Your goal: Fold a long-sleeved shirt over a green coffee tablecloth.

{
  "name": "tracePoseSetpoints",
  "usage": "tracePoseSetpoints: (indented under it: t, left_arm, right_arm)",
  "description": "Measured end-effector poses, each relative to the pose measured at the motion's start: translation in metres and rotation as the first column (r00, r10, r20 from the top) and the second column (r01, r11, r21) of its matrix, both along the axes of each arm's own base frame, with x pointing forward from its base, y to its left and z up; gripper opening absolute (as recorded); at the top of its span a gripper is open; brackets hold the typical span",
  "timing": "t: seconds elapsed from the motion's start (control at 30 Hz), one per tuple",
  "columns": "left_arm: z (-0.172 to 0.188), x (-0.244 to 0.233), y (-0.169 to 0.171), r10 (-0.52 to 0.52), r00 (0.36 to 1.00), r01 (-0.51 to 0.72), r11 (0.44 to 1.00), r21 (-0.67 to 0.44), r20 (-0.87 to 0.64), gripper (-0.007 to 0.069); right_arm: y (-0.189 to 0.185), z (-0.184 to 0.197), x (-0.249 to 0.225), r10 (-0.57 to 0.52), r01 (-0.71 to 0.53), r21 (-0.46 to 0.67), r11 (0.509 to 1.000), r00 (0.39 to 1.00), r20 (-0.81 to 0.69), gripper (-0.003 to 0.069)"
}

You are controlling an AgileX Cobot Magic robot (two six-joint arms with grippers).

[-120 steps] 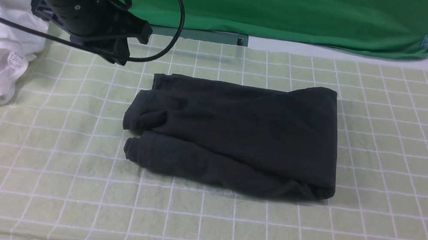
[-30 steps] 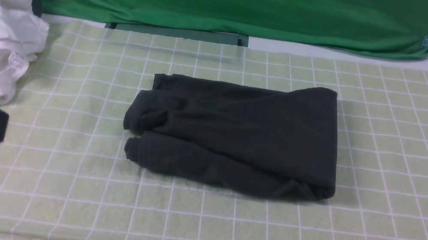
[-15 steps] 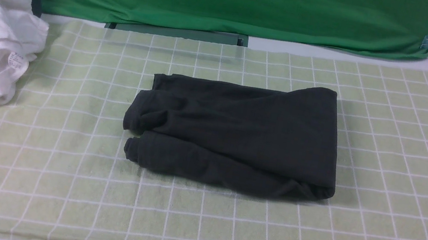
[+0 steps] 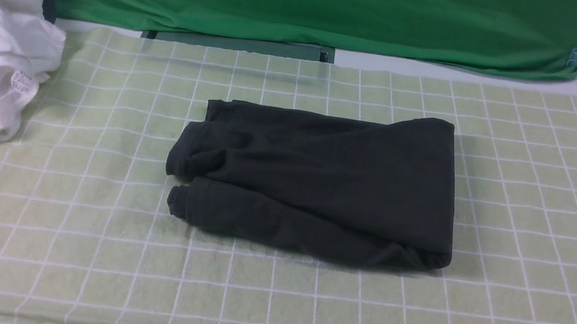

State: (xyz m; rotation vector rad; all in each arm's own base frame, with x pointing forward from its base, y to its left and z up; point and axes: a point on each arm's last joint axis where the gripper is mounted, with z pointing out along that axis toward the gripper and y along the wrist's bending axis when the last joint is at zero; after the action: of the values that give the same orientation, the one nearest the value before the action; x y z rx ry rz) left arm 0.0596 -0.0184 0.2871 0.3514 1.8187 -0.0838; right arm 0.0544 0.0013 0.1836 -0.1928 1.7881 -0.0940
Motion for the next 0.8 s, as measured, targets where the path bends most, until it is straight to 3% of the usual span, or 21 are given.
tracePoseSetpoints:
  t: [0.17, 0.3, 0.53, 0.8]
  left_arm:
    - [-0.018, 0.002, 0.003, 0.017, 0.991, -0.004, 0.995, -0.097, 0.132, 0.0014]
    - [-0.04, 0.001, 0.007, 0.11, 0.966, -0.081, 0.988, -0.133, 0.233, 0.0014]
    - [-0.086, 0.001, 0.009, 0.132, 0.979, -0.109, 0.983, -0.151, 0.156, 0.0014]
    - [-0.089, -0.003, 0.012, 0.151, 0.969, -0.13, 0.984, -0.12, 0.193, 0.0014]
  right_arm:
    - [0.0, 0.0, 0.0, 0.0, 0.0, 0.0, 1.0, 1.0, 0.0, 0.0242]
    - [0.0, 0.0, 0.0, 0.0, 0.0, 0.0, 1.0, 1.0, 0.0, 0.0242]
    - [0.0, 0.0, 0.0, 0.0, 0.0, -0.001, 1.0, 1.0, 0.001, 0.0242]
    - [0.0, 0.0, 0.0, 0.0, 0.0, -0.001, 1.0, 1.0, 0.001, 0.0242]
